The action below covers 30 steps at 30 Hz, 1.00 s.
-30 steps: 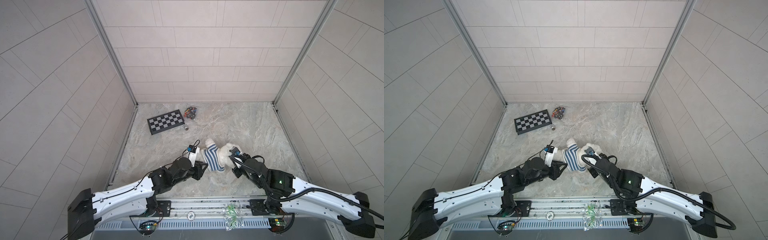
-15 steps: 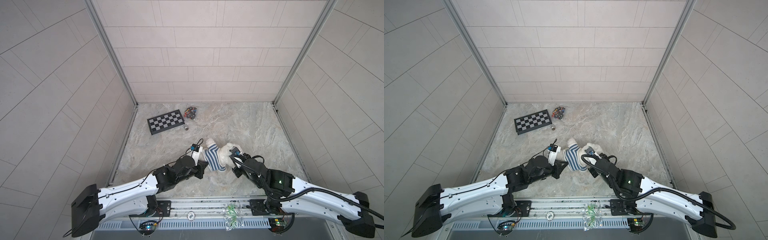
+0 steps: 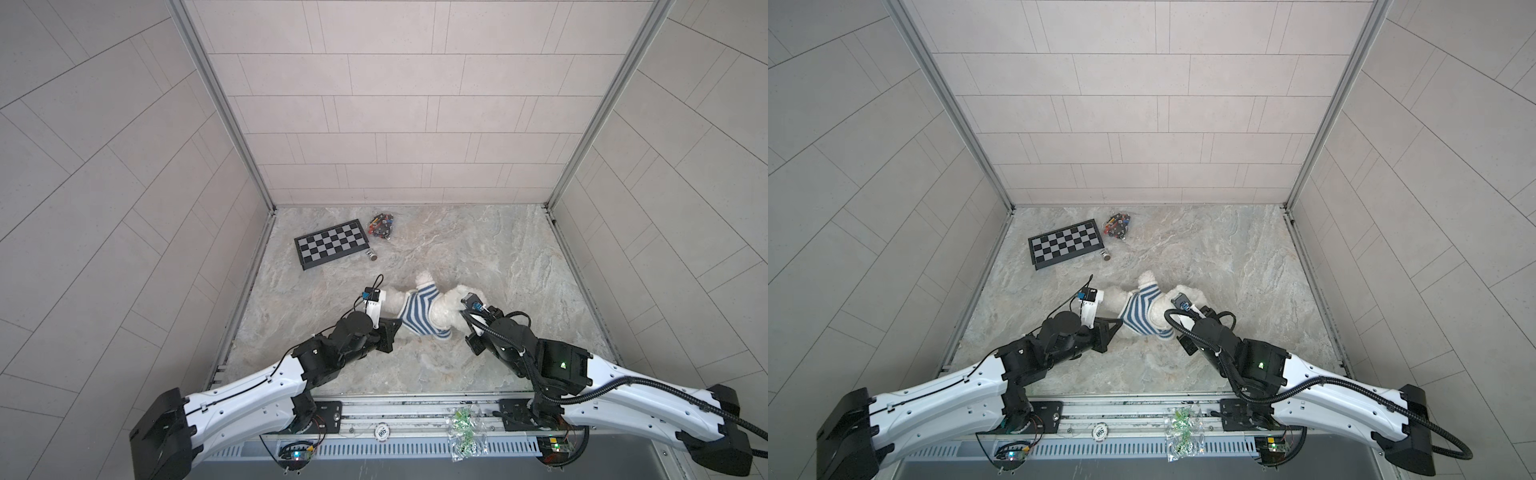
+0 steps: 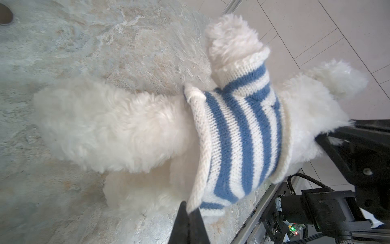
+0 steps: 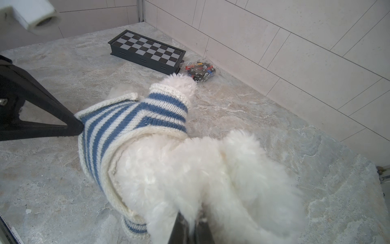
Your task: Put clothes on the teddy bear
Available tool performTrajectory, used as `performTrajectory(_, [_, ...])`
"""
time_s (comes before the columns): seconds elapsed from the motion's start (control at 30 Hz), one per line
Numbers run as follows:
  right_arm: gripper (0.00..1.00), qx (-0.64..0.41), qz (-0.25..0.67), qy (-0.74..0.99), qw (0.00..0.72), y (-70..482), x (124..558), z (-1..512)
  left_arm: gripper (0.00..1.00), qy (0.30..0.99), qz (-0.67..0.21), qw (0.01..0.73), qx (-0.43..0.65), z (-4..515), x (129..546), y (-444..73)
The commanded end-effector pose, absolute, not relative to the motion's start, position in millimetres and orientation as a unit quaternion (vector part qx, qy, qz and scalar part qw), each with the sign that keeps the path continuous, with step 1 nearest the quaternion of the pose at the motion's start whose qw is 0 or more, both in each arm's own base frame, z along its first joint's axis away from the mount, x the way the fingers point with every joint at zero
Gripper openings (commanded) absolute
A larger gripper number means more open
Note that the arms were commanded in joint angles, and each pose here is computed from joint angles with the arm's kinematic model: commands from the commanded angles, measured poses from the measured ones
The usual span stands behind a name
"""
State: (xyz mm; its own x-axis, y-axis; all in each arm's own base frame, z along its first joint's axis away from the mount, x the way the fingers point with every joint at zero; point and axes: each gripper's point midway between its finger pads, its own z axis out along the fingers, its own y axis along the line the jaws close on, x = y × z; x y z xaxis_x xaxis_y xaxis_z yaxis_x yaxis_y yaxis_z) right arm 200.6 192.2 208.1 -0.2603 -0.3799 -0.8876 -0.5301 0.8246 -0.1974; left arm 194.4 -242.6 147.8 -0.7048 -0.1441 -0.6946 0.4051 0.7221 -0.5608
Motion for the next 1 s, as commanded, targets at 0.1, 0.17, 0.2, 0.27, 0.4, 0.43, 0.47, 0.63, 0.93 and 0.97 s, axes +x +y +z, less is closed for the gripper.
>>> performTrajectory(0.1, [0.0, -0.26, 0.062, 0.779, 0.568, 183, 206, 232, 0.0, 0.861, -0.333, 0.379, 0.061, 133, 200, -222])
performTrajectory(0.17, [0.0, -0.26, 0.066, 0.776, 0.571, 184, 206, 234, 0.0, 0.864, -0.325, 0.379, 0.061, 130, 202, -219])
performTrajectory(0.2, [0.0, -0.26, 0.069, 0.775, 0.572, 185, 206, 235, 0.0, 0.866, -0.322, 0.378, 0.061, 128, 203, -218])
performTrajectory(0.27, [0.0, -0.261, 0.07, 0.774, 0.573, 185, 206, 236, 0.0, 0.87, -0.316, 0.373, 0.059, 122, 206, -216])
performTrajectory(0.4, [0.0, -0.27, 0.077, 0.773, 0.569, 190, 205, 234, 0.0, 0.877, -0.315, 0.356, 0.069, 112, 206, -224])
performTrajectory(0.43, [0.0, -0.272, 0.077, 0.773, 0.567, 192, 205, 233, 0.0, 0.877, -0.321, 0.351, 0.073, 111, 206, -228])
performTrajectory(0.47, [0.0, -0.277, 0.079, 0.774, 0.564, 194, 204, 231, 0.0, 0.875, -0.328, 0.348, 0.075, 112, 206, -231])
performTrajectory(0.63, [0.0, -0.292, 0.081, 0.773, 0.557, 201, 204, 227, 0.04, 0.85, -0.375, 0.359, 0.093, 134, 204, -246])
performTrajectory(0.93, [0.0, -0.31, 0.081, 0.76, 0.566, 201, 200, 228, 0.35, 0.83, -0.398, 0.377, 0.103, 171, 194, -240])
performTrajectory(0.97, [0.0, -0.314, 0.086, 0.757, 0.567, 202, 199, 229, 0.38, 0.828, -0.397, 0.383, 0.101, 176, 194, -238])
